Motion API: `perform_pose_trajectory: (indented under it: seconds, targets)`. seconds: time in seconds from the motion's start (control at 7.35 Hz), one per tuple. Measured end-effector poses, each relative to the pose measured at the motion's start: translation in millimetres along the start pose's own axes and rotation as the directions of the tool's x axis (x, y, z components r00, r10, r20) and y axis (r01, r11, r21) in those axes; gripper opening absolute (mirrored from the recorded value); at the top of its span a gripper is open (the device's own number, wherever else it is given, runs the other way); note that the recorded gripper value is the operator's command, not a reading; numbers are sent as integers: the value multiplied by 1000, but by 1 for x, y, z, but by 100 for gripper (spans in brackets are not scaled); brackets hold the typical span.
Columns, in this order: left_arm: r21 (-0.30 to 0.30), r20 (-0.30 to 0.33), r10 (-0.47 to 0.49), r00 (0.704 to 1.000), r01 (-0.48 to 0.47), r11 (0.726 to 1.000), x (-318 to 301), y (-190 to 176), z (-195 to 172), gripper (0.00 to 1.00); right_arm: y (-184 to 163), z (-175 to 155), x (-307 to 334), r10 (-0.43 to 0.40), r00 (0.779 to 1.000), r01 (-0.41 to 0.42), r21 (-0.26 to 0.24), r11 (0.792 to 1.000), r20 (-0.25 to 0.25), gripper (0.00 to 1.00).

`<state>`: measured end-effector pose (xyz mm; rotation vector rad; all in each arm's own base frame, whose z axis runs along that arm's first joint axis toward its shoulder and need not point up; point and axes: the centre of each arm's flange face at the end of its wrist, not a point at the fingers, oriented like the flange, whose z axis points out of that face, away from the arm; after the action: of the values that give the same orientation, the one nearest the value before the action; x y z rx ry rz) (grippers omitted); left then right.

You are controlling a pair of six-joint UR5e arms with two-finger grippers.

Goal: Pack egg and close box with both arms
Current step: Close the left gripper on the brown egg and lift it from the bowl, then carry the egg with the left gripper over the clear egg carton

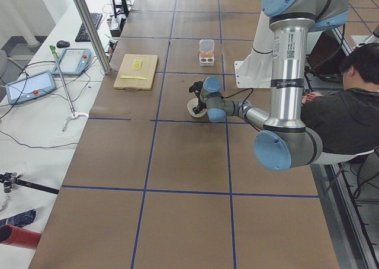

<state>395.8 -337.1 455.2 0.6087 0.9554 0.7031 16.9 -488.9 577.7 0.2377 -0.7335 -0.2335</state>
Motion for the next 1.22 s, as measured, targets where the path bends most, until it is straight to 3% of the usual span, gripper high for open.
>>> perform_pose_trajectory:
  seconds: [0.14,0.27,0.41,0.54,0.95,1.22]
  targets:
    - [-3,1,0,1000,0,1000,-1,1,2,42,1,0,1,1,1000,-1,-1,1000,0,100]
    - [-3,0,-1,1000,1,1000,-1,0,2,22,1,1,1,2,1000,-2,-2,1000,0,100]
    - [1,0,-1,1000,1,1000,0,-1,1,14,2,1,1,2,1000,-2,-2,1000,0,100]
    - [15,-6,3,1000,-3,1000,3,-8,-2,0,2,0,1,2,1000,-2,-2,1000,0,100]
    - [126,-40,26,999,-21,992,16,-59,-19,0,2,0,0,2,1000,-2,-1,1000,0,100]
    - [265,-63,68,996,-49,963,24,-102,-46,6,1,-1,0,-1,1000,1,3,1000,-1,100]
